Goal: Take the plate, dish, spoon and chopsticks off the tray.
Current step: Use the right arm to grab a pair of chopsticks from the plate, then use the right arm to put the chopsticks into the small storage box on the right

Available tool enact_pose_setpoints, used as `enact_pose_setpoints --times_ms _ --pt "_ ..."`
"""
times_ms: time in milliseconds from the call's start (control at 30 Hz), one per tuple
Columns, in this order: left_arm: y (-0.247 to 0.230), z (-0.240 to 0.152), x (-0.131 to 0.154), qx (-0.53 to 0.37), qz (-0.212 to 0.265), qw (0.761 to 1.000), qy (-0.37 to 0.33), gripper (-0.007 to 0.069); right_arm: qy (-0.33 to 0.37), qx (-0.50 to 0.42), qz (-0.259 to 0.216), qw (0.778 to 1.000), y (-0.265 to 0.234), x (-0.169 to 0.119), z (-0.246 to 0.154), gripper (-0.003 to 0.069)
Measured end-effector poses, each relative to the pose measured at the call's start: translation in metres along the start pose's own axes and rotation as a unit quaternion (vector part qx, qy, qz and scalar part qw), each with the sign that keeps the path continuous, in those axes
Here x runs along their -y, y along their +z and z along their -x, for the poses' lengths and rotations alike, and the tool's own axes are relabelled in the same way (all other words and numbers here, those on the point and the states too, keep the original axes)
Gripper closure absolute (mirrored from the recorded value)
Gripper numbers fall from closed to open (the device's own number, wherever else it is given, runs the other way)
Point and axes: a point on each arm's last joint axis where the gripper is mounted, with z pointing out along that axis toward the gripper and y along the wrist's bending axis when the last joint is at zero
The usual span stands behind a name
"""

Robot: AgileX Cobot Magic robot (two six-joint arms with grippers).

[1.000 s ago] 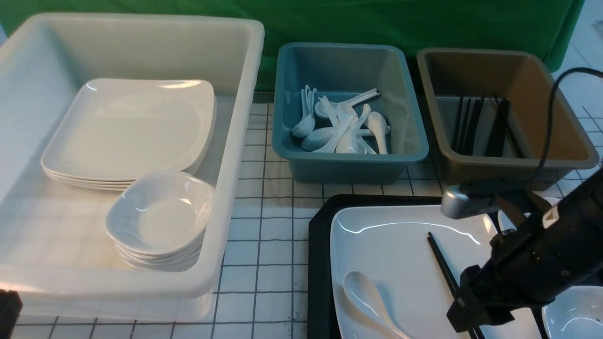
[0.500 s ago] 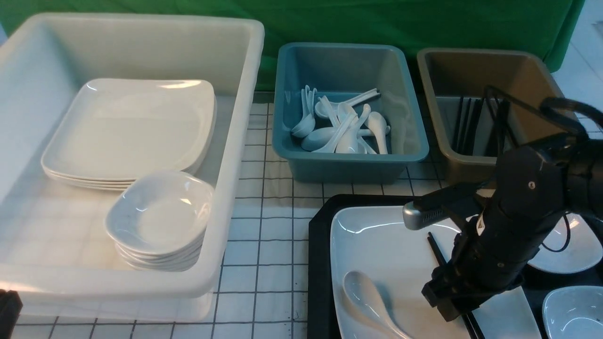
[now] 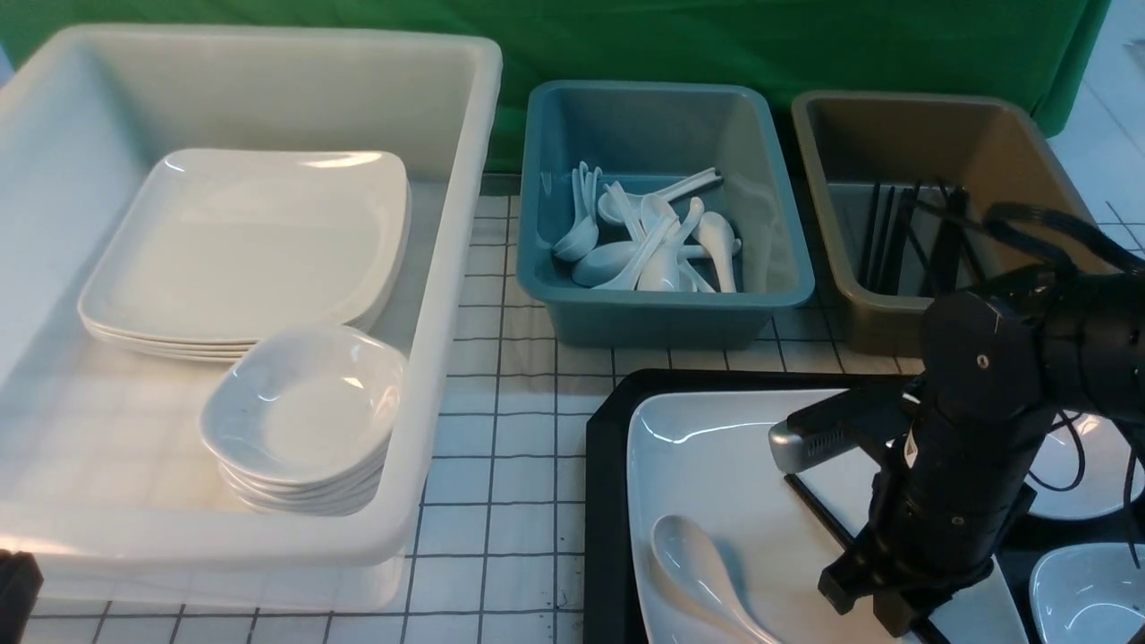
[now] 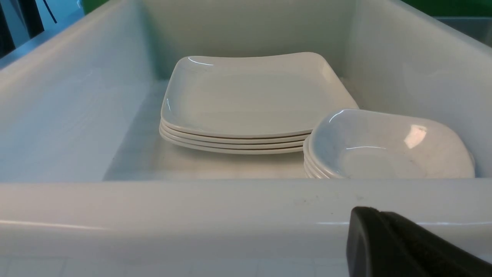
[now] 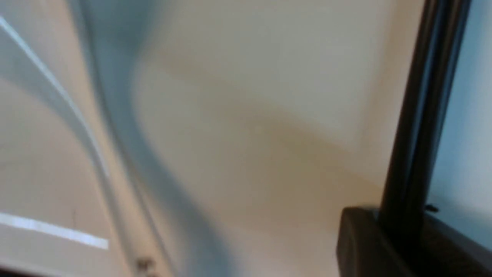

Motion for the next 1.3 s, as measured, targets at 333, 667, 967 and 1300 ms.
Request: enact_pose_setpoints --times_ms 333,667,967,1300 --pt "0.000 0.000 0.000 0.000 0.000 1.000 0.001 0.0620 -0.015 0.215 -0.029 0.976 -0.105 0.002 -0.027 0.0503" --pt "0.000 0.000 0.000 0.000 0.000 1.000 0.001 0.0620 0.126 0.457 -0.069 0.878 -0.205 0.075 -0.008 0.0503" --pt "0.000 0.000 0.000 0.000 0.000 1.000 0.001 0.0620 0.249 0.566 -0.077 0.782 -0.178 0.163 0.049 0.0503" --pt "0.000 0.000 0.000 0.000 0.000 1.000 0.000 0.0620 0.299 0.506 -0.049 0.807 -0.078 0.193 0.099 0.0408"
